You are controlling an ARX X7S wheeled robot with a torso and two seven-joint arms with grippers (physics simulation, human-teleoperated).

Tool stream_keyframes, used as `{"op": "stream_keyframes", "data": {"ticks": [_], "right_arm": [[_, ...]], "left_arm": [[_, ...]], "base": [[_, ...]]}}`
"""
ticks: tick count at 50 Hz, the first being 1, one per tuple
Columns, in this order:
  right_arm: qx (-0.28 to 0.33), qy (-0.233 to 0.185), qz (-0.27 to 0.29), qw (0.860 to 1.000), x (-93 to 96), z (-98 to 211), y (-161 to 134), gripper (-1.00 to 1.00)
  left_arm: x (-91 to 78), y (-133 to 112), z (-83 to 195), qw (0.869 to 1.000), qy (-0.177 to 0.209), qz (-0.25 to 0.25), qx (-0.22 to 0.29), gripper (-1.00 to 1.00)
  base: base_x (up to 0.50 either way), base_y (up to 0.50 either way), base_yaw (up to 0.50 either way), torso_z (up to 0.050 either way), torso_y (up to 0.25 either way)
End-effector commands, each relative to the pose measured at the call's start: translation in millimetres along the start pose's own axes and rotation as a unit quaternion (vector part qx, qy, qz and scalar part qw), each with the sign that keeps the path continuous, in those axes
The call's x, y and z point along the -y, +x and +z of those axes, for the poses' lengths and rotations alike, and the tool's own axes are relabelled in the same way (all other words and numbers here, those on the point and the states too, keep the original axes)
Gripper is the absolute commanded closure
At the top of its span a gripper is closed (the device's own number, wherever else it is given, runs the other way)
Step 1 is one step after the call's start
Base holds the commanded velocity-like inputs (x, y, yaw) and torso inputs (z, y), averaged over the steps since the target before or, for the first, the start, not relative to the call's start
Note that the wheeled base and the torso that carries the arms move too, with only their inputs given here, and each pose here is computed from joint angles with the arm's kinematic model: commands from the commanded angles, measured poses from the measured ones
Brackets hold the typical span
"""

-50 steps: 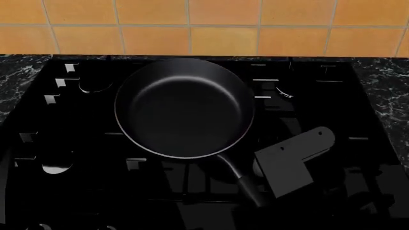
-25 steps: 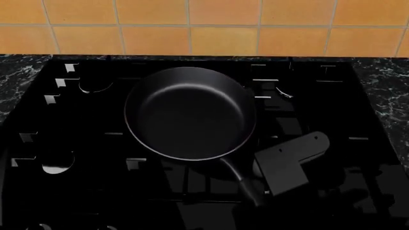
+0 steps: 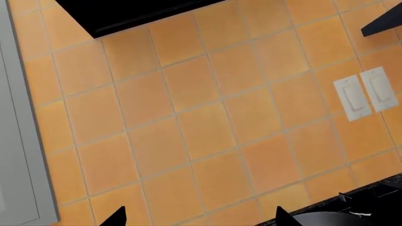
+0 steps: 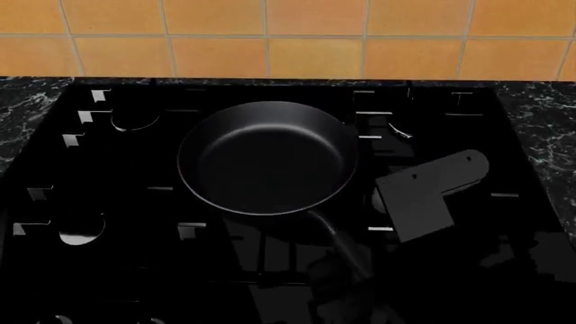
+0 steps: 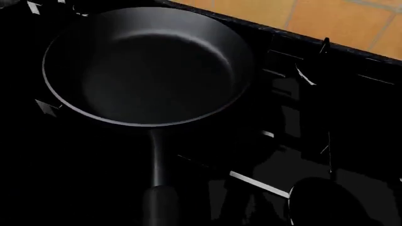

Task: Pick up the pan and dump the vegetables in it onto the plate. Then return the pan to the stove.

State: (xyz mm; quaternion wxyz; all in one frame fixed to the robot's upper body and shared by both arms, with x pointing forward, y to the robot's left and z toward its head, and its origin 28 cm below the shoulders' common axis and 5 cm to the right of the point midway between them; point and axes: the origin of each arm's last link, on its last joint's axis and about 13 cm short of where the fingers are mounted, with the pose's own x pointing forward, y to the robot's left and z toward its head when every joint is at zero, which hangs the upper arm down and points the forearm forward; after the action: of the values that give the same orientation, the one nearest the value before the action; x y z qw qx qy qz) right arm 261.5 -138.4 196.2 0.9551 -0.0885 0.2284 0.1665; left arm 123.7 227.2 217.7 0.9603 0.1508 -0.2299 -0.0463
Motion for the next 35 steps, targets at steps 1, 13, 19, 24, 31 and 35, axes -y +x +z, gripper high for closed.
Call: {"op": "stream_keyframes", "data": {"ticks": [1,13,19,24,31,35], "right_arm": [[0.060,-0.018,-0.027,0.998,0.4,21.4,-24.8,-1.00],[0.087,-0.022,-0.036,0.995,1.4,29.2,-42.2,-1.00],[0.129,-0.031,-0.060,0.989,-2.5,33.4,-63.7,-1.00],[0.158,-0.026,-0.068,0.985,-5.7,30.7,-87.0,-1.00],[0.192,-0.023,-0.081,0.978,-6.0,19.7,-111.4,-1.00],[0.209,-0.024,-0.090,0.974,-8.2,14.8,-125.7,-1.00]], "left_arm": [[0.9,-0.6,-0.6,1.000,-0.002,-0.001,-0.001,-1.00],[1.5,0.9,0.5,1.000,-0.004,-0.001,0.000,-1.00],[0.0,2.8,2.9,1.000,-0.003,0.000,0.003,-1.00],[-0.7,4.9,5.1,1.000,-0.002,0.000,0.005,-1.00],[0.4,7.3,7.0,1.000,-0.001,-0.004,0.007,-1.00],[2.2,9.5,8.4,1.000,-0.002,-0.009,0.008,-1.00]], "base": [[0.00,0.00,0.00,0.000,0.000],[0.00,0.00,0.00,0.000,0.000],[0.00,0.00,0.00,0.000,0.000],[0.00,0.00,0.00,0.000,0.000],[0.00,0.00,0.00,0.000,0.000],[0.00,0.00,0.00,0.000,0.000]]}}
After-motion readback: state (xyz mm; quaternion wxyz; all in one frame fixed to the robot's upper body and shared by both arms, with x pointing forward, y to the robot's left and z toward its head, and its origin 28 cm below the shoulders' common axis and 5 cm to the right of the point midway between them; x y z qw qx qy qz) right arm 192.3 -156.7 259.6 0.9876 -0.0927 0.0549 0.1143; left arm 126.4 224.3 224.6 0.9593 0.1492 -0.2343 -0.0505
